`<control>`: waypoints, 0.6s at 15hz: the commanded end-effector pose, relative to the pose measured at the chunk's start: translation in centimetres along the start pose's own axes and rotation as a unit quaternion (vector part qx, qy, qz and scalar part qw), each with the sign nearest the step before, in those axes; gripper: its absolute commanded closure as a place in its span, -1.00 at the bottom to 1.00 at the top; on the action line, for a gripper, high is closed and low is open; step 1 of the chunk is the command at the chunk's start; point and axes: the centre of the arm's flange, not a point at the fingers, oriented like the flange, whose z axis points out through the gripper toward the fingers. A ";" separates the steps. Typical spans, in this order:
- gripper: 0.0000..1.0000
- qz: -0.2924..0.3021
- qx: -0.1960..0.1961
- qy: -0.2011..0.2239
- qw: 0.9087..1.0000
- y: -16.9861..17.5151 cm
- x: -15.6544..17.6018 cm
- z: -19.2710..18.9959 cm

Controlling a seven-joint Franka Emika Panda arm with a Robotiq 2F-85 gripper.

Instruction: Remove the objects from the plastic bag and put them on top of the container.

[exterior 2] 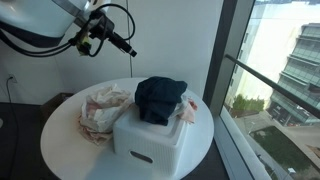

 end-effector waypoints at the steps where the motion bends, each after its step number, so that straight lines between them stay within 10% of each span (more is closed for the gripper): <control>1: -0.98 -0.073 0.039 -0.064 0.995 -5.6 -4.7 0.1; 9: -1.00 -0.187 0.101 -0.247 0.945 -10.8 -12.3 9.3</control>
